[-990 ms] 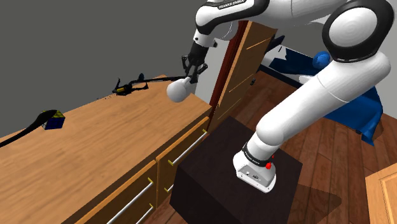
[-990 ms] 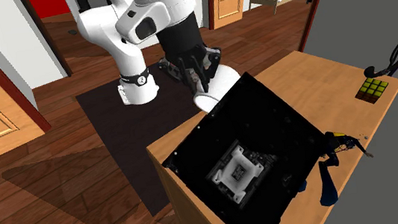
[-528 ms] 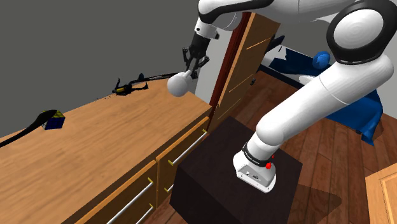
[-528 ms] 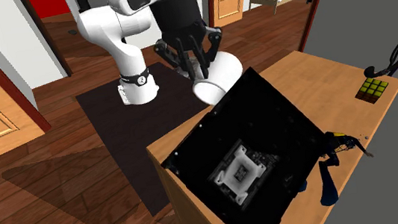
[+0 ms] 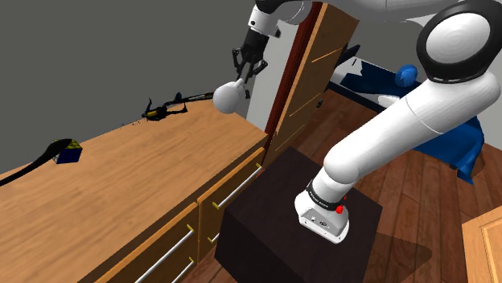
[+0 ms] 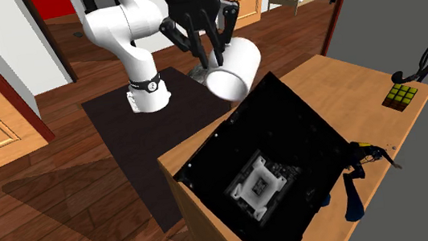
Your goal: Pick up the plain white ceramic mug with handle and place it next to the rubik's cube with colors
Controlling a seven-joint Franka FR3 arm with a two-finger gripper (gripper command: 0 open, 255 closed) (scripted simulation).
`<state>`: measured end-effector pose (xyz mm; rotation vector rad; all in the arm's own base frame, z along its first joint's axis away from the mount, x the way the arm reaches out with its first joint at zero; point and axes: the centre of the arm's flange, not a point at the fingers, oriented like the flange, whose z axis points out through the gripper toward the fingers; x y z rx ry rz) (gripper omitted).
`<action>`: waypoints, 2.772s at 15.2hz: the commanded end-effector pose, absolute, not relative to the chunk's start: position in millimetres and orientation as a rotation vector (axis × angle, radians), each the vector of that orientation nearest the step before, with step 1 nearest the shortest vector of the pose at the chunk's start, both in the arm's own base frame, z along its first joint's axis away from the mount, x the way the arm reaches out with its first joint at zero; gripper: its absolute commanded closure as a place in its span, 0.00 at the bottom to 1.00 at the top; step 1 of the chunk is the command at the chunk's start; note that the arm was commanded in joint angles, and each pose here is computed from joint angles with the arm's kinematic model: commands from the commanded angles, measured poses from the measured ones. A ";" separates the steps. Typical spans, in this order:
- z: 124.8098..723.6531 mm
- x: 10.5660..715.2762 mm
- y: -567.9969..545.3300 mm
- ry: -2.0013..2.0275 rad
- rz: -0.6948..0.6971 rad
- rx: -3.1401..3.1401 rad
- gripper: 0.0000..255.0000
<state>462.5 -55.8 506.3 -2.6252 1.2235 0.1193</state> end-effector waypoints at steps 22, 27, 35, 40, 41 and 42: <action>537.8 512.7 162.8 1.223 0.117 -2.625 1.00; 538.1 527.5 227.1 1.223 0.117 -2.625 1.00; 538.5 551.3 330.0 1.223 0.117 -2.625 1.00; 538.8 566.1 394.3 1.223 0.117 -2.625 1.00; 538.8 569.1 407.2 1.223 0.117 -2.625 1.00; 538.9 572.0 420.0 1.223 0.117 -2.625 1.00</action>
